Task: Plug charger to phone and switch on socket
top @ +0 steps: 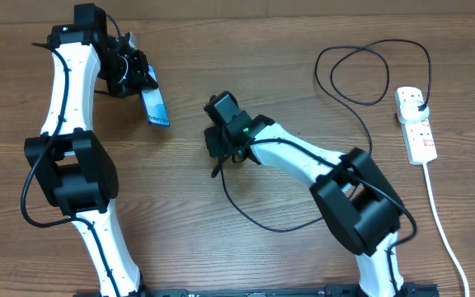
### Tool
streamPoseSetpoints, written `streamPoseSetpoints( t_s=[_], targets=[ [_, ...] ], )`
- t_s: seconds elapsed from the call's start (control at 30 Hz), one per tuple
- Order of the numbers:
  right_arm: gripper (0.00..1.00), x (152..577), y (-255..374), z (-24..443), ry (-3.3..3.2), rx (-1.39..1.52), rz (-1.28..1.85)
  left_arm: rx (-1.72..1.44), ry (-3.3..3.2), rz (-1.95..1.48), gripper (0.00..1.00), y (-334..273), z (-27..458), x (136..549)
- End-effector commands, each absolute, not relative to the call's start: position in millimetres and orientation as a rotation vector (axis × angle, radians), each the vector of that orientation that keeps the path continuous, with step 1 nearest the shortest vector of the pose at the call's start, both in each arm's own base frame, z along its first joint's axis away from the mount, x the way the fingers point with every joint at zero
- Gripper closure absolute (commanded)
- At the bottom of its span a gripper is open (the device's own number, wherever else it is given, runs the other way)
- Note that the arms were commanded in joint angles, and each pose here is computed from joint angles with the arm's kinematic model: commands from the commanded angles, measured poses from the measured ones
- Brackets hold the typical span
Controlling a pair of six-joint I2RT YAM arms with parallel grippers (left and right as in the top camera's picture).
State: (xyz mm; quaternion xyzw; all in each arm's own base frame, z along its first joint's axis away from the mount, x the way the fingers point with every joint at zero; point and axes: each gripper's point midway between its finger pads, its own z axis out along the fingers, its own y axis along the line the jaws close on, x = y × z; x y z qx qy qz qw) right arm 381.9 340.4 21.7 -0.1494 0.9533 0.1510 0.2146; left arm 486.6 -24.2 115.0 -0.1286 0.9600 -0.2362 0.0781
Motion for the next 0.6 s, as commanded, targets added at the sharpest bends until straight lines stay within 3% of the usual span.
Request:
streamPoseSetpoints(
  t_s=[0.0,0.17,0.27,0.43,0.57],
  targets=[
    [0.62,407,337,17,2.561,-0.367,0.297,-0.330,2.830,-0.686,0.96,-26,137,489],
    [0.64,417,335,11,2.527,-0.342,0.256,-0.336,2.844,-0.689,0.96,-27,136,486],
    [0.82,413,332,7,2.549,-0.350,0.240,-0.337,2.844,-0.689,0.96,-27,136,486],
    [0.81,396,330,-3,2.629,-0.387,0.255,-0.346,2.843,-0.690,0.96,-26,136,486],
    [0.92,386,321,-9,2.691,-0.363,0.219,-0.347,2.844,-0.690,0.96,-27,136,486]
  ],
)
